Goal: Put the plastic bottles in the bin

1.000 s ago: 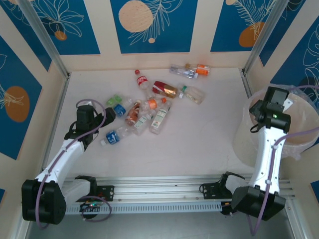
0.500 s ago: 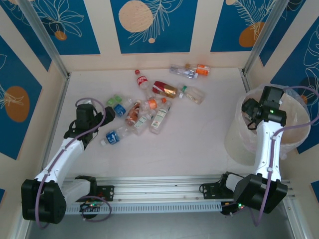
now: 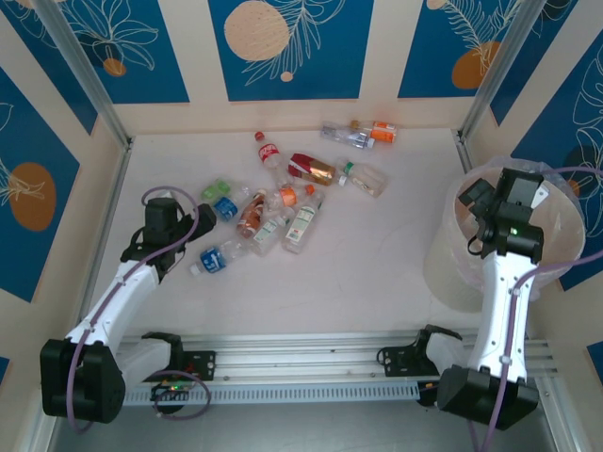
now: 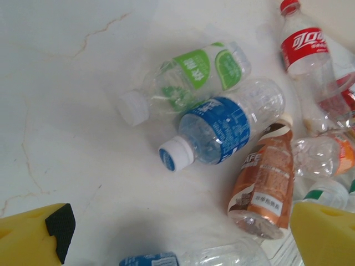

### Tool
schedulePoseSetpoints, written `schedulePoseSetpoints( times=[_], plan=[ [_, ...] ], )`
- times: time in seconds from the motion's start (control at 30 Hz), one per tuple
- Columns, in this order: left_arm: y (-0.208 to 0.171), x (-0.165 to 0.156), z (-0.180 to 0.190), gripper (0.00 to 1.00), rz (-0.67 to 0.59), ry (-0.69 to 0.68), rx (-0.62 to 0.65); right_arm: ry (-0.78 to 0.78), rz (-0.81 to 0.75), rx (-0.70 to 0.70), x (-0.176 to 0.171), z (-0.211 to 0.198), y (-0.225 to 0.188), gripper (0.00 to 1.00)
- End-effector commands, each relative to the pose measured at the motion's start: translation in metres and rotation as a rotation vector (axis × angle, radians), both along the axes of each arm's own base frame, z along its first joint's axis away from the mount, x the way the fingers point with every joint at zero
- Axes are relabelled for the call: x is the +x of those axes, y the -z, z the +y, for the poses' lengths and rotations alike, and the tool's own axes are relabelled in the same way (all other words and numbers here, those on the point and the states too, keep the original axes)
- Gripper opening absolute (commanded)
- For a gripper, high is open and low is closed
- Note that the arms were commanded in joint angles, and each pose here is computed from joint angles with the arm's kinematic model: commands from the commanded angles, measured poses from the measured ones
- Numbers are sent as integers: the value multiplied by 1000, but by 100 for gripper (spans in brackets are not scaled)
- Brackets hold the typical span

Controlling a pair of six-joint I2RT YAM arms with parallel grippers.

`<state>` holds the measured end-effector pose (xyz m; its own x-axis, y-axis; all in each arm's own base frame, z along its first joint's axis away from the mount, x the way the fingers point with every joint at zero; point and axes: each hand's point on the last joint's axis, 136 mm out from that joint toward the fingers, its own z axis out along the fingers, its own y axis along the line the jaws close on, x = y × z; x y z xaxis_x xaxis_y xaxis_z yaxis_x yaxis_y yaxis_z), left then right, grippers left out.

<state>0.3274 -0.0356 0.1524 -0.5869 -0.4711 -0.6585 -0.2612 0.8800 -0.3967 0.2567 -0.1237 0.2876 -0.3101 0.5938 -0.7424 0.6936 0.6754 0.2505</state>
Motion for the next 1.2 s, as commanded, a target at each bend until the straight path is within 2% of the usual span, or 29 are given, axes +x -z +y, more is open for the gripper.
schedulePoseSetpoints(
  times=[0.0, 0.2, 0.27, 0.33, 0.47, 0.6, 0.8, 0.93, 1.03, 1.17],
  plan=[
    [-4, -5, 5, 100, 42, -33, 16, -11, -151, -52, -4, 8, -46, 100],
    [1, -20, 10, 100, 115, -59, 26, -268, -333, -31, 5, 63, -95, 100],
    [4, -24, 13, 100, 137, -76, 27, -400, -379, -8, 12, 88, -105, 100],
    [7, -28, 15, 100, 160, -105, 13, -614, -444, 28, 21, 129, -116, 100],
    [15, -45, 24, 100, 240, -251, -54, -1012, -531, 113, 26, 208, -118, 100],
    [27, -67, 25, 100, 350, -405, -160, -1218, -549, 110, 31, 264, -104, 100],
    [52, -92, 6, 100, 498, -601, -417, -1362, -516, 45, 39, 324, -70, 100],
    [68, -87, -21, 100, 532, -653, -662, -1387, -453, 30, 45, 346, -43, 100],
    [79, -74, -33, 100, 491, -683, -823, -1405, -418, 60, 44, 355, -29, 100],
    [83, -69, -27, 100, 461, -752, -850, -1400, -369, 81, 42, 360, -13, 100]
  ],
)
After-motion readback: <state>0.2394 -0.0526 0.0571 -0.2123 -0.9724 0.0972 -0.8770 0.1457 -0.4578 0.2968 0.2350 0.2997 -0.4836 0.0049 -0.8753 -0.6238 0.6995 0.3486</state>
